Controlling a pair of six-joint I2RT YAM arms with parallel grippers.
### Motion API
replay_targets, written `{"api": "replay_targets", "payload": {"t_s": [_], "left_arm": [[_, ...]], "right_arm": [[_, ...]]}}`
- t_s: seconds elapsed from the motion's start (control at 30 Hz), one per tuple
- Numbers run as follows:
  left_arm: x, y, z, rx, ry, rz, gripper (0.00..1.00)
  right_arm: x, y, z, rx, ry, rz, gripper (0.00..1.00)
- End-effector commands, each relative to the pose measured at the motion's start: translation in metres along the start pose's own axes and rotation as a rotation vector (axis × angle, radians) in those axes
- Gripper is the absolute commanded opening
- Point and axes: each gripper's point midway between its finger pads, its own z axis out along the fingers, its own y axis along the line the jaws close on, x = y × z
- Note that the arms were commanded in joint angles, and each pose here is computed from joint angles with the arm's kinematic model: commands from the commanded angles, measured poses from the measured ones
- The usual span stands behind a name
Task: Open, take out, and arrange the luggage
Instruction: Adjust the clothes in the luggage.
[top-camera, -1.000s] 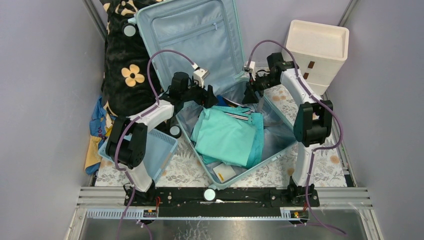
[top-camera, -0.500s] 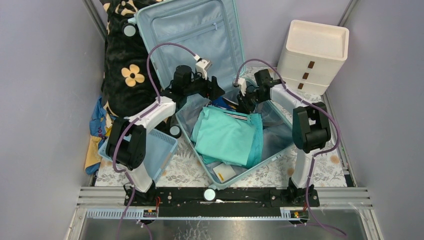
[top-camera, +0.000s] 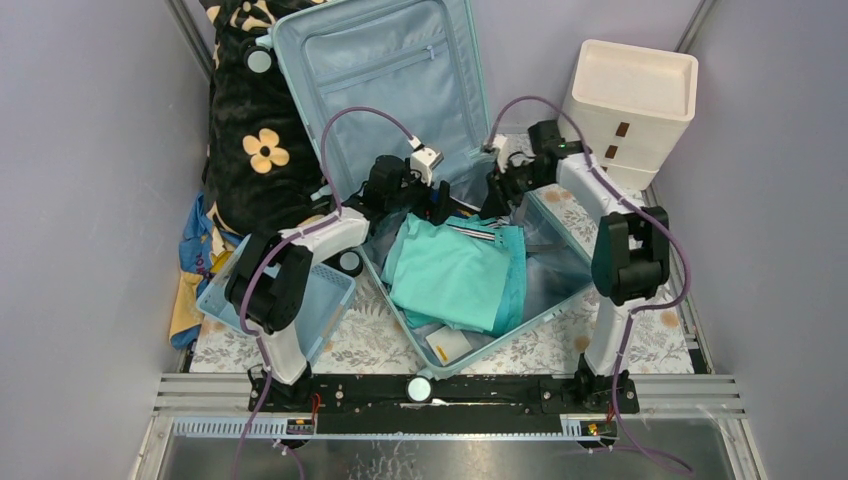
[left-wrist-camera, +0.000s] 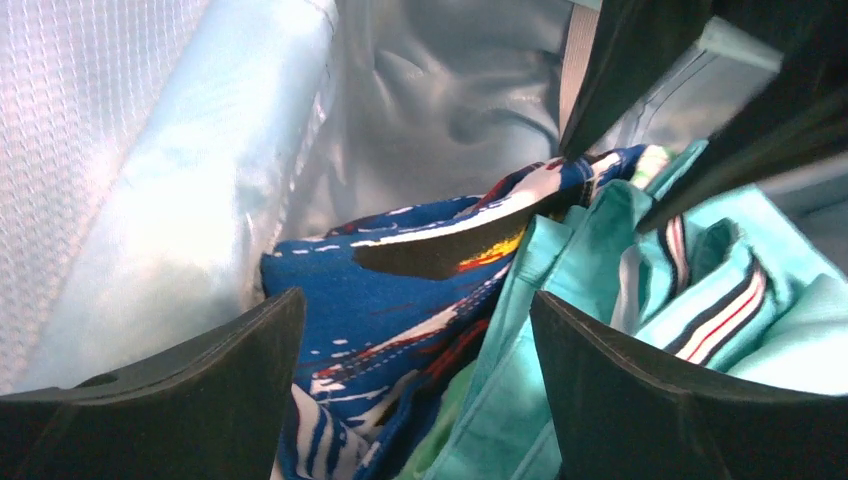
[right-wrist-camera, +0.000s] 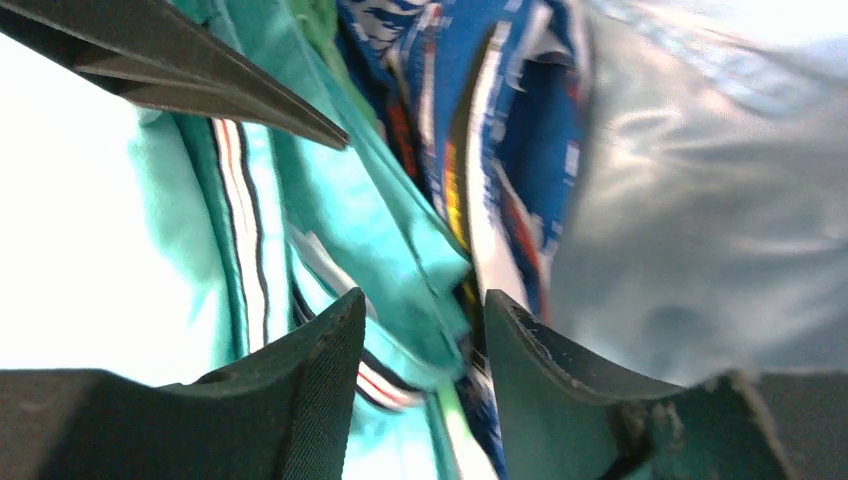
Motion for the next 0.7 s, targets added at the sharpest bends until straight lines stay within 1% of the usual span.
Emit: {"api": "replay_targets", "payload": {"t_s": [0.0, 0.07, 0.17, 0.3, 0.43, 0.53, 0.6, 0.67], "left_arm": [[-0.029, 0.008, 0.0, -0.031, -0.111, 0.284, 0.92], [-0.026, 0.01, 0.002, -0.016, -0.091, 0.337, 0.93], [-0.018, 0.01, 0.014, 0.032, -0.05, 0.319, 0.92], [-0.009, 0.01, 0.023, 0.05, -0.035, 0.279, 0.89], [-0.007, 0.01, 0.014, 0.03, -0.034, 0.284, 0.89], [-0.013, 0.009, 0.0, 0.005, -0.047, 0.251, 0.89], [-0.018, 0.009, -0.014, -0.018, -0.071, 0.161, 0.89], [-0.02, 0.013, -0.026, -0.038, -0.076, 0.025, 0.88]], "right_arm": [[-0.025, 0.0, -0.056, 0.045, -0.088, -0.019, 0.56], [-0.018, -0.006, -0.056, 0.078, -0.082, -0.027, 0.58], [-0.011, -0.018, -0.042, 0.118, -0.105, -0.005, 0.59], [-0.005, -0.031, -0.012, 0.163, -0.029, -0.042, 0.58], [0.008, -0.043, 0.012, 0.197, 0.033, -0.024, 0.53], [0.02, -0.038, 0.022, 0.178, 0.062, -0.024, 0.45], [0.023, -0.022, 0.028, 0.118, 0.063, -0.037, 0.33], [0.02, 0.001, 0.031, 0.036, 0.038, -0.048, 0.22]]}}
